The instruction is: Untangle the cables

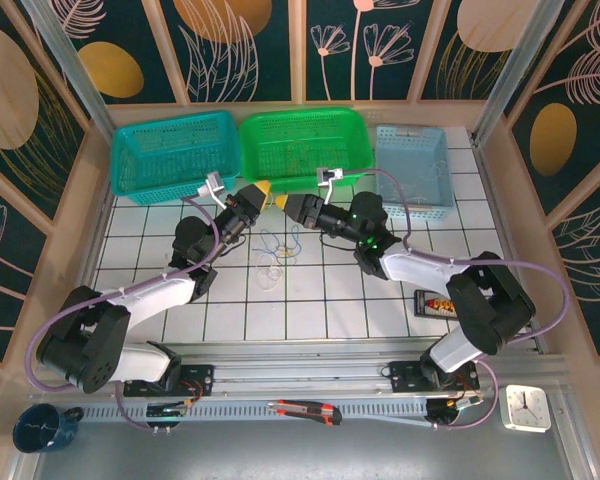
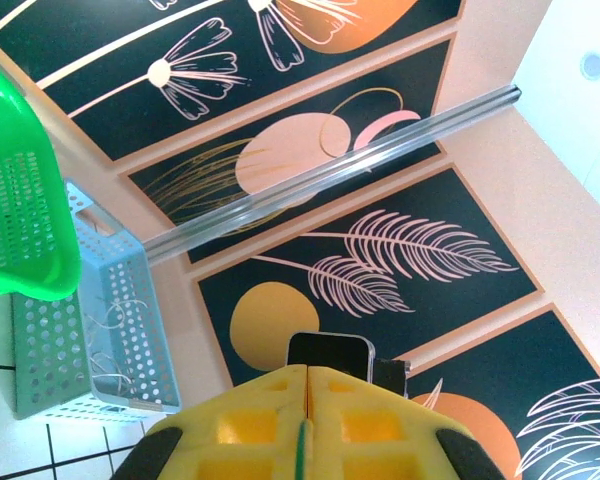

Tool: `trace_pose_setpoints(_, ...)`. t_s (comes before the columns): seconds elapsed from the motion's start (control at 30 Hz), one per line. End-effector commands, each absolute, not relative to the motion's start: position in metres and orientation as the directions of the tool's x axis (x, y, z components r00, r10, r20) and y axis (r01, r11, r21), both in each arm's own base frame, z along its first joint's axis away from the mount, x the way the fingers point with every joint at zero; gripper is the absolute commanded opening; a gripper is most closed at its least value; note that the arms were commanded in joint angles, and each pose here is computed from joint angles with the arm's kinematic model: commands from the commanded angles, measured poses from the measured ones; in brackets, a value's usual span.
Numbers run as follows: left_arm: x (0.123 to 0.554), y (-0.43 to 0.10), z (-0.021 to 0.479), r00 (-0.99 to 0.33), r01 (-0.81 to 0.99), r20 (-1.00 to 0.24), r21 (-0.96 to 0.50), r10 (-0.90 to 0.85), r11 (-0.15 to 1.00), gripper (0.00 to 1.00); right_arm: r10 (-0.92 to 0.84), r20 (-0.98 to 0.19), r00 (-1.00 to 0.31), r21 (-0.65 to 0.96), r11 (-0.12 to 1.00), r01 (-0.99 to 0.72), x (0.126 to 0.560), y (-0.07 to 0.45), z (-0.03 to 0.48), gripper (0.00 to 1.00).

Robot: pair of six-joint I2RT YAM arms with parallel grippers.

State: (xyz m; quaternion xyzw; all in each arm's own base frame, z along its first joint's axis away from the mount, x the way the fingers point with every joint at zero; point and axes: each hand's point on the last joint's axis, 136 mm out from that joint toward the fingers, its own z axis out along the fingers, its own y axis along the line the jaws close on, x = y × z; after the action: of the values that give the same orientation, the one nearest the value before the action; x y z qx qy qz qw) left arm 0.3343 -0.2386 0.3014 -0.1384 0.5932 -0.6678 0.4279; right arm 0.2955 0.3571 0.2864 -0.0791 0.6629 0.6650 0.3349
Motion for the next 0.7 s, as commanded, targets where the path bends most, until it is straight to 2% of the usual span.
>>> trace_pose_setpoints(0.0,0.331,-0.237,0.329,-0.575,0.466,-0.317,-0.884,-0.754,0.016,0.00,0.348,-0.575,-0.741,0.797,0.032,-0.604,0.290,0.365,0.313,0.32)
trace_pose_setpoints(0.67,0.330,-0.239,0.325,-0.588,0.461,-0.314,-0.887,-0.745,0.010,0.00,0.322,-0.566,-0.759,0.805,0.018,-0.593,0.292,0.379,0.308,0.24)
